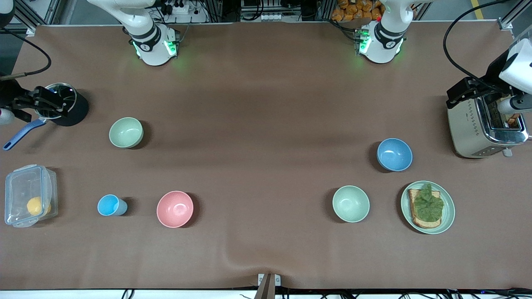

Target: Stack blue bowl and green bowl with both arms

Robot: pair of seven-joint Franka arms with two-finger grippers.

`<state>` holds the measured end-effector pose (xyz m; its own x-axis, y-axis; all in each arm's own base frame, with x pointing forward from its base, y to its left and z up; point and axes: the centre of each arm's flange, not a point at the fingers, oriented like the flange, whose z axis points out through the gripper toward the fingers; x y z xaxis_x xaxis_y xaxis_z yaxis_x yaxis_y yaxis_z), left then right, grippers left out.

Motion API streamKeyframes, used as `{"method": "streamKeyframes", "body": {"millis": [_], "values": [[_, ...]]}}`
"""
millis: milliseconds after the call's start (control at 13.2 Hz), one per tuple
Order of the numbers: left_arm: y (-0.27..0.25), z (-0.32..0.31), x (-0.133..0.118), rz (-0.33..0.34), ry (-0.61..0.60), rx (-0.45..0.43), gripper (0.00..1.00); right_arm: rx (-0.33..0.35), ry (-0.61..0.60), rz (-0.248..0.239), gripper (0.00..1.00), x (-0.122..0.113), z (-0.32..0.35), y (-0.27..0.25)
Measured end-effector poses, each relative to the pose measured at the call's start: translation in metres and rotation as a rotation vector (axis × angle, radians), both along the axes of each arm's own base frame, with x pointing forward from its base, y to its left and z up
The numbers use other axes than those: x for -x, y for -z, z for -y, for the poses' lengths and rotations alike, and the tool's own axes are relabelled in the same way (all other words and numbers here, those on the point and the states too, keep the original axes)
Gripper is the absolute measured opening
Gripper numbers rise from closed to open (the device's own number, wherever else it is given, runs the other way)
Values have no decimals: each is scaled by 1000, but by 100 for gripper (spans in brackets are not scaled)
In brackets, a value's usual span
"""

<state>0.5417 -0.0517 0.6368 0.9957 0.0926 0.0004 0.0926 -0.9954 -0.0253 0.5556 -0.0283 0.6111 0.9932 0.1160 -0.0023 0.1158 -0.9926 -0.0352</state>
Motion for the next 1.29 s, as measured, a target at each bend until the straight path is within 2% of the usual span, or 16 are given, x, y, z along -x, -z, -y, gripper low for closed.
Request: {"method": "streamKeyframes", "body": {"millis": [304, 531, 987, 1214, 1290], "values": [[1, 0, -1, -2, 0, 0, 100, 0, 2, -1, 100, 0, 1, 0], [16, -2, -9, -29, -2, 2, 100, 0, 2, -12, 100, -1, 2, 5], [101, -12, -53, -79, -15, 22, 100, 9, 2, -131, 100, -29, 7, 76], [164, -15, -66, -66, -15, 32, 100, 6, -1, -194, 100, -30, 6, 109], [186, -15, -67, -58, -13, 34, 100, 6, -2, -201, 100, -28, 5, 119]]}}
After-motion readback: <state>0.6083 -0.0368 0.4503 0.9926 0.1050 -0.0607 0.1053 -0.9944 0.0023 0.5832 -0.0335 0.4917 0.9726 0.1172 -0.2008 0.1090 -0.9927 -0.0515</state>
